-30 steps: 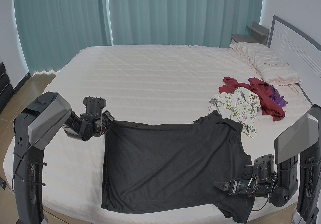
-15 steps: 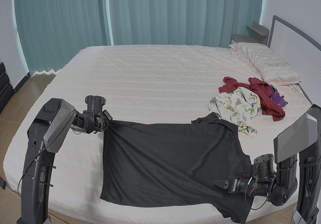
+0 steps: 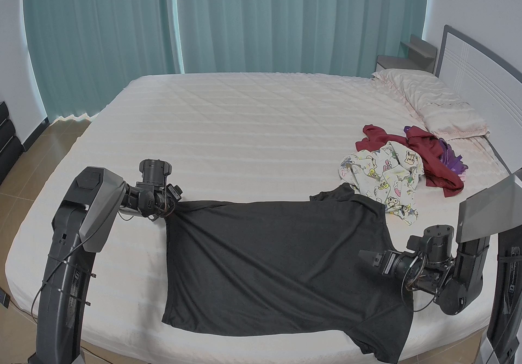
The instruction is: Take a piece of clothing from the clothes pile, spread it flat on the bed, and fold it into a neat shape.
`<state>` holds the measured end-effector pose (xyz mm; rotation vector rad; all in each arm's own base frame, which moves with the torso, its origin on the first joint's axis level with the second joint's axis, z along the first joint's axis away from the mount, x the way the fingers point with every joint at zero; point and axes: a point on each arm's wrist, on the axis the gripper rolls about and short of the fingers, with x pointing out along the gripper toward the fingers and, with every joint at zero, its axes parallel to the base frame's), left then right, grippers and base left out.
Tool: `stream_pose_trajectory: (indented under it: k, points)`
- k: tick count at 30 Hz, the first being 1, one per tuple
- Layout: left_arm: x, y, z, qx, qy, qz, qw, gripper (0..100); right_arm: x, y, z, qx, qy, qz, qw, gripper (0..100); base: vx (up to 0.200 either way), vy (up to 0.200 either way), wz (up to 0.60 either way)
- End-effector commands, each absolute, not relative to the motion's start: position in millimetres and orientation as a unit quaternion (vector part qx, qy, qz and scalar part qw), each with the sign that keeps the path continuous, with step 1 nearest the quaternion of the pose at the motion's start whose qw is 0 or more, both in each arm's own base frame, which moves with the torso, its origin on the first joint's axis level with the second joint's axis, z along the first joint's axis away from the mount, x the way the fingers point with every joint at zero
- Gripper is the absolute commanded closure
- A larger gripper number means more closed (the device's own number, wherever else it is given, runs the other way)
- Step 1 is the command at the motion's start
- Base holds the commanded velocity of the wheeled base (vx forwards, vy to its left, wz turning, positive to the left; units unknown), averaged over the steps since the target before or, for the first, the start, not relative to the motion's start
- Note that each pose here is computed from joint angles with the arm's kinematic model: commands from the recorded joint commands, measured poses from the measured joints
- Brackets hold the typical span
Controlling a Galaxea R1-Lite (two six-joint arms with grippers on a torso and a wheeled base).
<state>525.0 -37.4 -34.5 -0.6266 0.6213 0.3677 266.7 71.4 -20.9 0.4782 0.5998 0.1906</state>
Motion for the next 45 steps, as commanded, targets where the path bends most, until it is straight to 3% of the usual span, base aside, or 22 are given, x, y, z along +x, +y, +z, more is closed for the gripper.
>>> stream_pose_trajectory:
  k: [1, 8, 16, 31, 45]
  points:
    - [521, -34, -21, -0.308, 0.295, 0.181, 0.886, 0, 309, 51, -6, 0.251, 0.228, 0.065, 0.938, 0, 0.000, 0.000, 0.00]
    - [481, -20, 30, -0.333, 0.313, 0.175, 0.872, 0, 377, 43, 11, 0.260, 0.211, 0.044, 0.941, 0, 0.000, 0.000, 0.00]
    - [431, -22, 34, -0.355, 0.384, 0.127, 0.843, 0, 429, 48, 12, 0.256, 0.230, 0.036, 0.938, 0, 0.000, 0.000, 0.00]
    - [438, -18, 4, -0.351, 0.383, 0.141, 0.843, 0, 471, 44, -34, 0.201, 0.273, 0.005, 0.941, 0, 0.000, 0.000, 0.00]
    - [475, -18, -9, -0.344, 0.342, 0.156, 0.860, 0, 465, 35, -43, 0.201, 0.285, -0.011, 0.937, 0, 0.000, 0.000, 0.00]
